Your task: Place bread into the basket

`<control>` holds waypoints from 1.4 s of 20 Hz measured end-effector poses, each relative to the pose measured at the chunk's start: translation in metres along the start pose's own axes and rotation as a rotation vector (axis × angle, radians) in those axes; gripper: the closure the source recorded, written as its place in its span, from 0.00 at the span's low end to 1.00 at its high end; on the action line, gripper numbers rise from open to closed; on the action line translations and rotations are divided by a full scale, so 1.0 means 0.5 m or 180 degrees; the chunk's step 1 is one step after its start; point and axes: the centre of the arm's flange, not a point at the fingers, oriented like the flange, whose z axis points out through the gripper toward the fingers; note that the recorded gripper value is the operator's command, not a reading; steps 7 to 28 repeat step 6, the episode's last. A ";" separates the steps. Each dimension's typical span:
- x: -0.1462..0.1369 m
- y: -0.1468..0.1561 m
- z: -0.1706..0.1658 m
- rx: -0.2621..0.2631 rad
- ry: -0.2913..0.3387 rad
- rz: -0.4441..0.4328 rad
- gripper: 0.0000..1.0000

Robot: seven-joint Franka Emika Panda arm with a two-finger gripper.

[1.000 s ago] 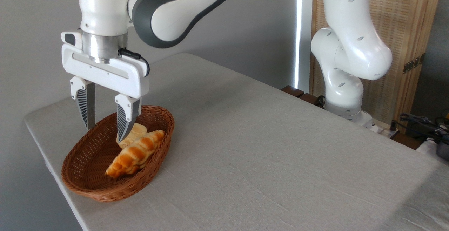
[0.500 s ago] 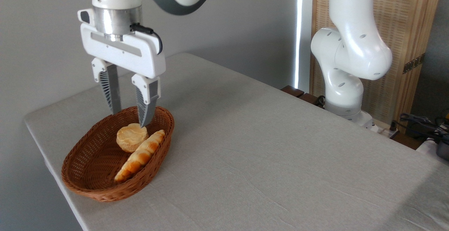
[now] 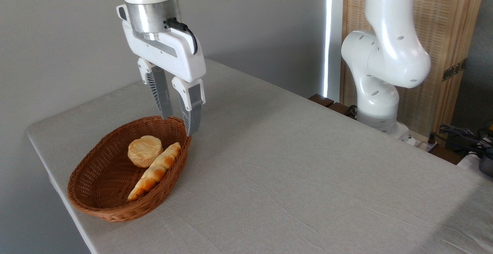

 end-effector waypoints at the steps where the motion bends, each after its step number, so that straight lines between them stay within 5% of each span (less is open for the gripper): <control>1: -0.009 0.001 0.003 -0.0010 -0.0015 0.0048 0.00; 6: -0.067 -0.029 0.000 -0.0058 -0.0069 0.0110 0.00; 28: -0.067 -0.029 0.000 -0.0058 -0.0069 0.0110 0.00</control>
